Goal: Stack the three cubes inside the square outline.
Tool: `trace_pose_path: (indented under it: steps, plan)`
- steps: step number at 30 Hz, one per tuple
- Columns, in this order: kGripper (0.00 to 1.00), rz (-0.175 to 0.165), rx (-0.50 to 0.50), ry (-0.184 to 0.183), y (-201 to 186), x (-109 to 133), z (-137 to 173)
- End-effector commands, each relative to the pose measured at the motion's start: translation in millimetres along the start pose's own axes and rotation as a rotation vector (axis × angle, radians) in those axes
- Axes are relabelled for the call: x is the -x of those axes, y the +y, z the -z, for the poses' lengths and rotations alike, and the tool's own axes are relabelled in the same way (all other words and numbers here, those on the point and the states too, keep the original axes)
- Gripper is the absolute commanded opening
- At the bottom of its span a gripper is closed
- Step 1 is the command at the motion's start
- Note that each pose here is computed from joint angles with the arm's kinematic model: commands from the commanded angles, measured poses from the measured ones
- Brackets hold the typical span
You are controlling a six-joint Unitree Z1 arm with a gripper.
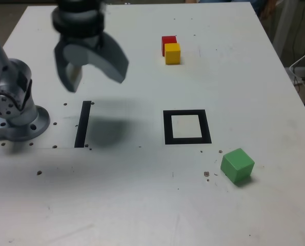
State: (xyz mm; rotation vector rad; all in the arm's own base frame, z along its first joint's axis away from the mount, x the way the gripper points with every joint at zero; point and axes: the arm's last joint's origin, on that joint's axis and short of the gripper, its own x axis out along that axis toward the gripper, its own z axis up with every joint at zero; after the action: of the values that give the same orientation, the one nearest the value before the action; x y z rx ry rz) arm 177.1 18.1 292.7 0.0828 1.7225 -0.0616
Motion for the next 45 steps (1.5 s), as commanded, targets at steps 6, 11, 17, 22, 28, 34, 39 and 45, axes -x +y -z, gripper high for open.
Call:
trace_pose_path:
  steps: [6, 11, 17, 22, 28, 34, 39, 45]
  plan:
    - [0.99, -0.017, 0.05, -0.014, 38, 27, -35]
    - [0.99, -0.026, 0.098, -0.006, 78, 43, -54]
    - [0.99, -0.049, 0.128, -0.007, 129, 57, -72]
    - [0.99, -0.074, 0.147, -0.018, 170, 59, -84]
    - [0.99, -0.082, 0.181, 0.003, 220, 41, -100]
    - [0.98, -0.077, 0.21, 0.037, 253, 15, -113]
    - [0.98, -0.078, 0.214, 0.055, 265, -4, -124]
    - [0.97, -0.055, 0.208, 0.079, 273, -27, -136]
